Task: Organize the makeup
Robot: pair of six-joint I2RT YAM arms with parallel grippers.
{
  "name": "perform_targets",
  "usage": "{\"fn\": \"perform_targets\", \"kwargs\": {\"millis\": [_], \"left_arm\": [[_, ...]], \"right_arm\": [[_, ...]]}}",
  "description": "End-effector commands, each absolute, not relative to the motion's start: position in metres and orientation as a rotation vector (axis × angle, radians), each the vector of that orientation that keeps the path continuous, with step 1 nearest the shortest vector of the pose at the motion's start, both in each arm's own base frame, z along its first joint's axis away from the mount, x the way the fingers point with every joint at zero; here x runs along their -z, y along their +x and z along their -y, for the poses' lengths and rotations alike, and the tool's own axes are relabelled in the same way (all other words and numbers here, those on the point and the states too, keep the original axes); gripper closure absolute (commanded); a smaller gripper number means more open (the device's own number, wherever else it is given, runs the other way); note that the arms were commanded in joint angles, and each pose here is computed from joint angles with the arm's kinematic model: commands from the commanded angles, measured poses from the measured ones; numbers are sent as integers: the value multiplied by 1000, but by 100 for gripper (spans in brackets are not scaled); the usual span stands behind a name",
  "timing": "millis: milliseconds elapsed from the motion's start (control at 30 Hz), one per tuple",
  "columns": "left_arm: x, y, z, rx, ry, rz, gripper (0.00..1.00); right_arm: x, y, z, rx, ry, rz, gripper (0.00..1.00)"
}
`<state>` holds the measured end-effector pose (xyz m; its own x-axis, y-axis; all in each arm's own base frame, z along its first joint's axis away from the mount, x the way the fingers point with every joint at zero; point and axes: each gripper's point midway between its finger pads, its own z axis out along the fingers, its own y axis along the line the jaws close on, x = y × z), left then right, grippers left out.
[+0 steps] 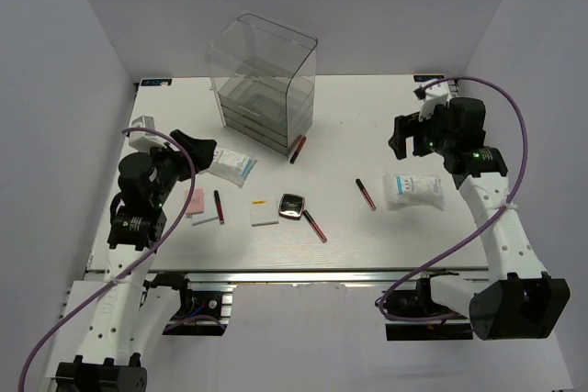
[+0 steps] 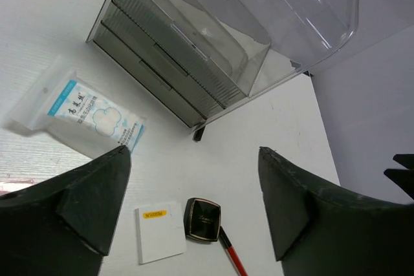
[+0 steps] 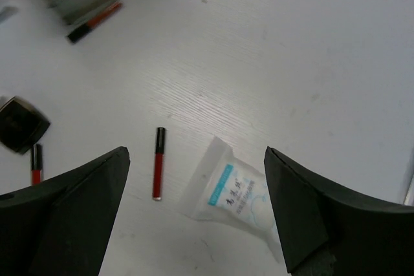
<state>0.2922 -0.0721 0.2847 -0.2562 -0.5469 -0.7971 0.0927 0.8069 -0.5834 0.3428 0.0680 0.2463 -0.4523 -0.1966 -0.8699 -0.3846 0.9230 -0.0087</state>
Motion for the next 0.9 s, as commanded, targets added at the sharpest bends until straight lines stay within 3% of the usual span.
{"fn": "perform_targets", "kwargs": {"millis": [0,67,133,200,233,300,367,400,467,533,567,600,667,733,867], "left_arm": [[-280,297,78,678,-373,-1733,14],[-275,301,80,695,-383,-1751,18],[-278,305,85,719,-365,-1747,31],[-277,313,87,739,-377,-1746,53],[-274,316,89,757,-386,-1750,73],[-271,330,98,834,-418,-1742,79],[-269,340,104,903,-456,-1736,70],[-261,351,106,909,-473,-1752,59],[-271,366,103,902,-509,-1740,36],[-264,385,103,899,-555,-1763,32],[-274,393,106,935,-574,-1746,32],[-277,400,108,962,-589,-1741,32],[-263,416,115,1034,-666,-1767,34],[-264,425,120,1095,-699,-1749,39],[-242,444,125,1175,-811,-1746,45]], "right_arm": [[-284,302,-127,-483,-918,-1733,11],[-287,280,-145,-536,-1096,-1571,11],[-291,276,-158,-532,-1141,-1507,11],[-294,274,-170,-538,-1173,-1505,11],[-298,279,-175,-540,-1135,-1525,11],[-298,288,-193,-562,-1085,-1604,14],[-301,309,-204,-541,-972,-1665,31],[-313,316,-208,-557,-865,-1702,54],[-322,328,-213,-583,-780,-1715,64],[-333,332,-218,-643,-695,-1730,61],[-334,336,-217,-647,-648,-1744,53],[-336,336,-219,-674,-617,-1755,36],[-332,335,-223,-712,-594,-1776,28],[-336,333,-225,-720,-609,-1739,28],[-326,323,-230,-750,-696,-1675,41]]}}
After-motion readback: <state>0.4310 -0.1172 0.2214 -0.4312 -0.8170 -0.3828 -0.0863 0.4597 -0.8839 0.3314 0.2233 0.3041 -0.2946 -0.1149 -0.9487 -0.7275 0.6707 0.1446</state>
